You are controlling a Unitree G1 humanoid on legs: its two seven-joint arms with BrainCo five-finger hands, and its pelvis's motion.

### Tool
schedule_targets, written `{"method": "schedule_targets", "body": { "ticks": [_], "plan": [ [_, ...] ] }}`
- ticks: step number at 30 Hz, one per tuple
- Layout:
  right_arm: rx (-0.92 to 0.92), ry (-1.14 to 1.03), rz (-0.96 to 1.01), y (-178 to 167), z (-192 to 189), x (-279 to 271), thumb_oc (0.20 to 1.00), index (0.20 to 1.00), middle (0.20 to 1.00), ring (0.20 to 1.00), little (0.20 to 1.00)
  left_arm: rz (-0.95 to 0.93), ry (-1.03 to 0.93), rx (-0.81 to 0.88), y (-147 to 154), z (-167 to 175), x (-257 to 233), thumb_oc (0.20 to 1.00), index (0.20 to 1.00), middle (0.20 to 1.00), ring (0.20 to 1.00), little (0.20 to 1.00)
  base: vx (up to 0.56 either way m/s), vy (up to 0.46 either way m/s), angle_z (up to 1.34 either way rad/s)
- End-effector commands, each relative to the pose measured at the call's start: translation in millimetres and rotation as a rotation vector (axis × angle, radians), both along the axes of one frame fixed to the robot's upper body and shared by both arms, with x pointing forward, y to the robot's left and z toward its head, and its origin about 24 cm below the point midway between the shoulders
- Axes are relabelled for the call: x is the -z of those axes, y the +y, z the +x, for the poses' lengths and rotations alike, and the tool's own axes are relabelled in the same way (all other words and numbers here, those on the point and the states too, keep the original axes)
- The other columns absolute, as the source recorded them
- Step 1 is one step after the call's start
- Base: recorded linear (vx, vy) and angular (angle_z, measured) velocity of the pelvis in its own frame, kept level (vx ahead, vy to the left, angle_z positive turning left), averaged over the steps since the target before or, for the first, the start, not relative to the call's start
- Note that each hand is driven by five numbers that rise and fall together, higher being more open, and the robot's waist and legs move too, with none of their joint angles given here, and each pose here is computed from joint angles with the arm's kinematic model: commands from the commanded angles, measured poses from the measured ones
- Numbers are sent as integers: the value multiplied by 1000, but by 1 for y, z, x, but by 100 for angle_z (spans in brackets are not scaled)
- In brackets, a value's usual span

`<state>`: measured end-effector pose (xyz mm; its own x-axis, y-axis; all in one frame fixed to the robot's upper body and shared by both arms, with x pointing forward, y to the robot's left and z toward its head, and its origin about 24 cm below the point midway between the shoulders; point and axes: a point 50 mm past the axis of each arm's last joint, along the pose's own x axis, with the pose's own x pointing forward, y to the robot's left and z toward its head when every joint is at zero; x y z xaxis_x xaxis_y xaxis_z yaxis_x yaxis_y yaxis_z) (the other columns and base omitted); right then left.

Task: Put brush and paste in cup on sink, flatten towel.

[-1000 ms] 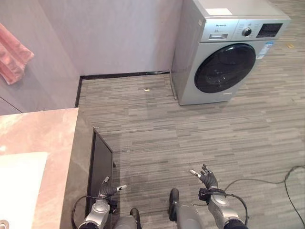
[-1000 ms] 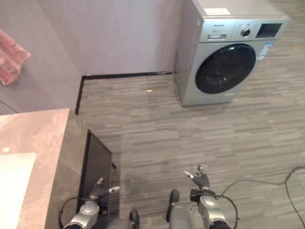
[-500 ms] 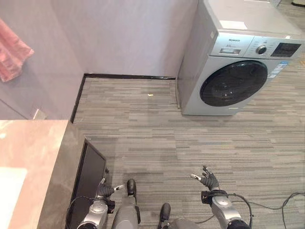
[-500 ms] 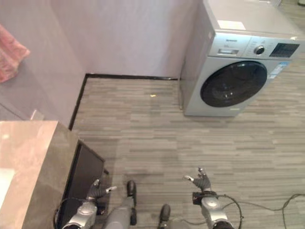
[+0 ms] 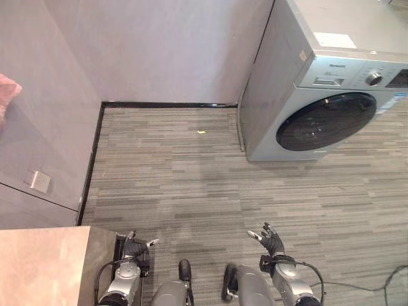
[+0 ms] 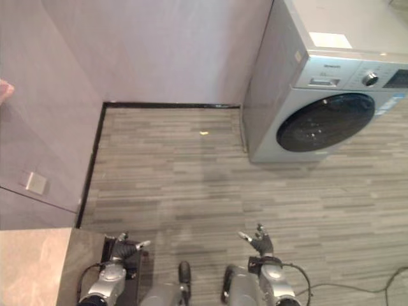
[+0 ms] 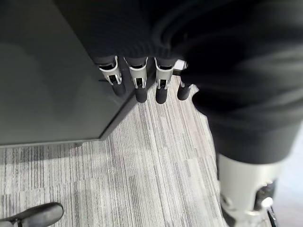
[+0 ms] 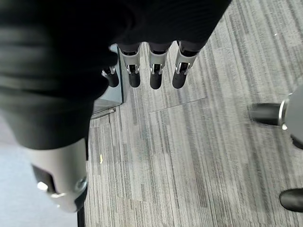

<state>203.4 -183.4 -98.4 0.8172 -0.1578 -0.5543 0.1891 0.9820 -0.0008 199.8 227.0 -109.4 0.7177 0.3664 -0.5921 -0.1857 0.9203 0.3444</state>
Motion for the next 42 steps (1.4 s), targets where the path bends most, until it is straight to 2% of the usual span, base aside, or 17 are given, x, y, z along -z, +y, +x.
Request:
{"method": "schedule_targets", "body": {
  "ticks": [1,4,8,14,21,29,34,38,42],
  "plan": [
    [29,-96,17,-6,5,-14,1000,1000,1000,1000,1000,58,-80,-25,20,8,-14,1000,1000,1000,1000,1000,311,-127,66],
    [12,-62,4,-12,-8,-8,1000,1000,1000,1000,1000,26,-90,-25,13,9,-13,1000,1000,1000,1000,1000,427,-201,78],
    [19,-107,-30,-27,5,-19,1000,1000,1000,1000,1000,-13,-208,-25,7,37,-33,1000,1000,1000,1000,1000,241,-250,65],
    [17,-110,-65,-35,4,-22,1000,1000,1000,1000,1000,-14,-235,-9,4,46,-40,1000,1000,1000,1000,1000,190,-88,31],
    [-32,-96,-91,-31,-8,-19,1000,1000,1000,1000,1000,5,-179,3,8,33,-31,1000,1000,1000,1000,1000,416,50,17],
    [-87,-92,-42,-7,-3,-15,1000,1000,1000,1000,1000,41,-122,-3,18,16,-22,1000,1000,1000,1000,1000,354,190,18],
    [-87,-128,-32,0,7,-22,1000,1000,1000,1000,1000,75,-145,91,14,21,-29,1000,1000,1000,1000,1000,272,175,48],
    [-71,-156,-33,-4,6,-26,1000,1000,1000,1000,1000,66,-171,181,-3,29,-32,1000,1000,1000,1000,1000,296,-3,75],
    [-72,-145,-39,-6,2,-25,1000,1000,1000,1000,1000,66,-174,207,-8,31,-32,1000,1000,1000,1000,1000,208,-51,94]
  ]
}}
